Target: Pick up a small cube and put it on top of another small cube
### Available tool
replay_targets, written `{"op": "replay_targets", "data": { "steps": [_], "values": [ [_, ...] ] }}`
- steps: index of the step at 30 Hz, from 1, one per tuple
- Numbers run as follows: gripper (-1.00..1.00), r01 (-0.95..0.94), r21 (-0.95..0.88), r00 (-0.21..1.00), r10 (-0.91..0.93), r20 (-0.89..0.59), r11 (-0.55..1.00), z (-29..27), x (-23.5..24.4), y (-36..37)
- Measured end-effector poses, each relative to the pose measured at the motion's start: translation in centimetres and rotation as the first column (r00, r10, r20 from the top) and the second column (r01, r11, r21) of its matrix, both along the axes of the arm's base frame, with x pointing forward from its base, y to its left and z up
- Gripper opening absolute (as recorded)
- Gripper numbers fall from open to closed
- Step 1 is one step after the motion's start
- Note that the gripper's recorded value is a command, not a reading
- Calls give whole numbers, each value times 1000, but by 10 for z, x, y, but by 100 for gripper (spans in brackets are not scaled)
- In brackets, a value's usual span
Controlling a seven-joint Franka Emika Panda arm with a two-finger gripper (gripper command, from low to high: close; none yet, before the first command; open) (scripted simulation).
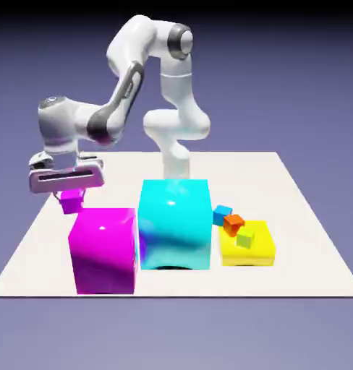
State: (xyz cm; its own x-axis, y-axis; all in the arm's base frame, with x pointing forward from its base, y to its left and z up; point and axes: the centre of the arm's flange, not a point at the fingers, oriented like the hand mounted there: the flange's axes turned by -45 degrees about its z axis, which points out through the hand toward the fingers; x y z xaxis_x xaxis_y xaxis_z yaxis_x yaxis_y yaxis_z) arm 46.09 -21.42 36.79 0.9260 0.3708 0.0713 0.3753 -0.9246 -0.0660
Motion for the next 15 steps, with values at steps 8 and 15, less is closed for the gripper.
{"op": "replay_targets", "data": {
  "steps": [8,15],
  "values": [
    [-100,-581,43,813,577,78,813,6,-42,232],
    [-100,-903,-19,426,901,80,429,-13,-150,356]
  ]
}}
